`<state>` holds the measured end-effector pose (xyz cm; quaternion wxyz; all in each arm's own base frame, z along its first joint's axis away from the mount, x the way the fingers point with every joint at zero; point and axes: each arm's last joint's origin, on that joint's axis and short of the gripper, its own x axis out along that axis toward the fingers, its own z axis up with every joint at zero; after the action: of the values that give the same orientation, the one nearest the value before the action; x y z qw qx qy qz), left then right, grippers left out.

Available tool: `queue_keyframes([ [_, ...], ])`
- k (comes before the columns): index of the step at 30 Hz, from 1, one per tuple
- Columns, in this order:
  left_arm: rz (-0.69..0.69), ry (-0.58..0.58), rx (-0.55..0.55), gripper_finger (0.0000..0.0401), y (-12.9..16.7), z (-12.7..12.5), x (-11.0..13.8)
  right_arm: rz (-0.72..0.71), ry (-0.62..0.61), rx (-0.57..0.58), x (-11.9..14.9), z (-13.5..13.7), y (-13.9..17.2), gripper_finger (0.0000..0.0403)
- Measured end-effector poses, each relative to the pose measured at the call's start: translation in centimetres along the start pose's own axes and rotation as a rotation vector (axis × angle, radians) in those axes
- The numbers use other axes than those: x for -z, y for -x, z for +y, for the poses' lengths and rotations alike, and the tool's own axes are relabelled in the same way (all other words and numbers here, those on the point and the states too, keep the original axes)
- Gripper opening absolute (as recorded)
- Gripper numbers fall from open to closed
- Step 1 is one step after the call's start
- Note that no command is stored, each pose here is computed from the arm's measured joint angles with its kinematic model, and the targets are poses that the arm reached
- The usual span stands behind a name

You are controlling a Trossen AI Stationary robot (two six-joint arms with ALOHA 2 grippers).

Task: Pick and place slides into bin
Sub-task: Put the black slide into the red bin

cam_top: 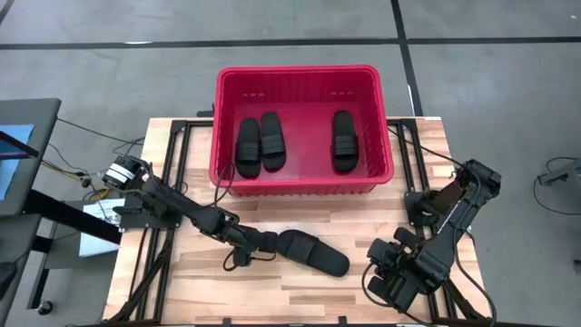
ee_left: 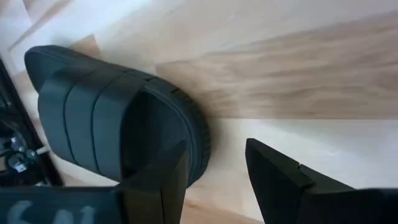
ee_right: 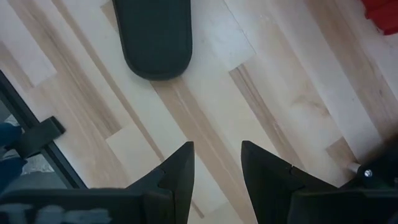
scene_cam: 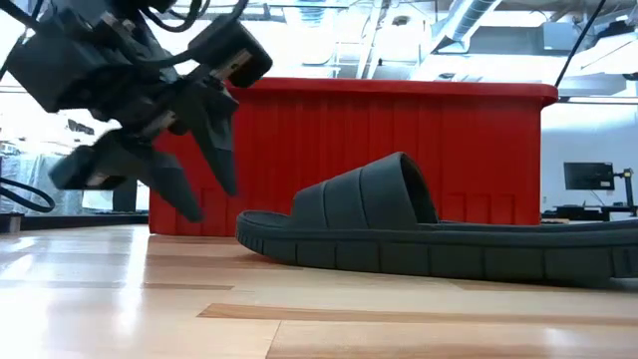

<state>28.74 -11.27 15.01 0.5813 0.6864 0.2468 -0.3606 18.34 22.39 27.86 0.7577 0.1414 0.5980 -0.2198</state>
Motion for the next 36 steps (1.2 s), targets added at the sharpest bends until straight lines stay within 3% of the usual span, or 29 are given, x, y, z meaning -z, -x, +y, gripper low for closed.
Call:
queue_keyframes([
  [9, 0.067, -0.046, -0.053, 0.0153, -1.9, 0.1, 0.2, 0.008, -0.007, -0.029, 0.0, 0.3, 0.0, 0.0124],
  [22, -0.047, -0.025, -0.071, 0.0153, -3.0, 0.1, -0.1, 0.014, -0.011, -0.037, -0.1, 0.3, 0.0, 0.0124],
  [31, 0.032, 0.009, -0.123, 0.0152, -5.3, -0.1, -0.3, 0.014, -0.012, -0.041, -0.1, 0.4, 0.0, 0.0124],
  [36, 0.063, 0.022, -0.14, 0.0108, -5.2, 0.0, -0.6, 0.014, -0.012, -0.041, -0.1, 0.4, 0.0, 0.0124],
])
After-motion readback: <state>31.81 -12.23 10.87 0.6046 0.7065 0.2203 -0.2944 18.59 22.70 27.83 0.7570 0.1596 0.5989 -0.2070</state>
